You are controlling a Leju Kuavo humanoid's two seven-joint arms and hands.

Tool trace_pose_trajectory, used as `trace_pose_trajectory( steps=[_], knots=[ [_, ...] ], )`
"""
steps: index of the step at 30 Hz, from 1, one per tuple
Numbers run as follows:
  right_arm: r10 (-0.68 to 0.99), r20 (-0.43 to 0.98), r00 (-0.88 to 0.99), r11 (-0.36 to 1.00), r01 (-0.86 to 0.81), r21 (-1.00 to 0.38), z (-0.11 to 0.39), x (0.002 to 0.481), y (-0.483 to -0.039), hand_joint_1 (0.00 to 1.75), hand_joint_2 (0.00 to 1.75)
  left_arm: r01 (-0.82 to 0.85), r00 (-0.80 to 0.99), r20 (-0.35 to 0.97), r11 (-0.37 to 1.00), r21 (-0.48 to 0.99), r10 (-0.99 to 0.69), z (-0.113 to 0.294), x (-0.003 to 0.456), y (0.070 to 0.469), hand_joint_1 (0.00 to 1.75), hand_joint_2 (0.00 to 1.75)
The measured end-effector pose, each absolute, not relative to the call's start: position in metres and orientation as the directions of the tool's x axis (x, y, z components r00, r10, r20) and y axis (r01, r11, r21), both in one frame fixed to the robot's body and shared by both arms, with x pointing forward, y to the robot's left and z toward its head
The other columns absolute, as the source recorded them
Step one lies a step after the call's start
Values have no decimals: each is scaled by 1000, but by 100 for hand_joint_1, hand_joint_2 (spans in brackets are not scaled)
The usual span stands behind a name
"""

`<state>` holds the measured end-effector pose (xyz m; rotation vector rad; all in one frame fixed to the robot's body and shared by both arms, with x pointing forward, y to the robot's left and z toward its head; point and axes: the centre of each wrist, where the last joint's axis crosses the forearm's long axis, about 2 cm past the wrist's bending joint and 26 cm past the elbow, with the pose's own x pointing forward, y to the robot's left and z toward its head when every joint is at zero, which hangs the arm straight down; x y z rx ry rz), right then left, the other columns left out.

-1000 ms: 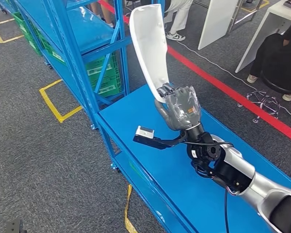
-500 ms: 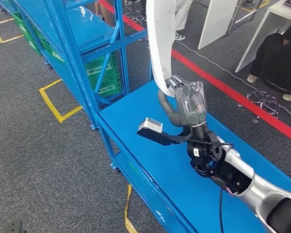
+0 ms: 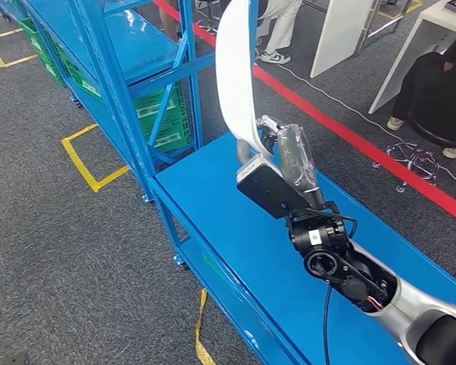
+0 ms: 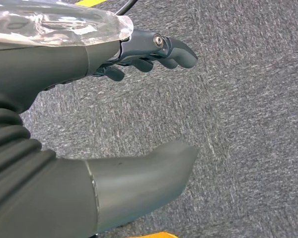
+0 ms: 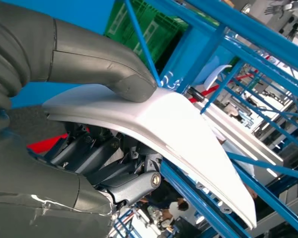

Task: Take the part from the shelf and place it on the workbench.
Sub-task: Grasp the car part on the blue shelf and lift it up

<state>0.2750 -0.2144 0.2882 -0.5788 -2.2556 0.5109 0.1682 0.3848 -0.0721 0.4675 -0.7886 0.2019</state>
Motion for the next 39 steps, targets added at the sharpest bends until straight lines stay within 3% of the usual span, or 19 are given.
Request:
trace_pose_trajectory(
  steps=[6,16,24,39],
  knots=[
    [496,582,-644,846,210,-490,294,271,-213,175,175,-357,692,722,876,325,14,-72,167,386,0,175],
    [112,780,-616,926,-221,-307,305,263,-212,175,175,-364,690,724,875,319,23,-73,164,389,0,175],
    [-117,824,-555,786,-559,-265,314,263,-219,175,175,-370,682,730,879,301,37,-72,165,390,0,175],
    [-265,807,-527,614,-738,-280,316,259,-223,175,175,-356,670,742,889,290,27,-70,171,391,0,175]
  ],
)
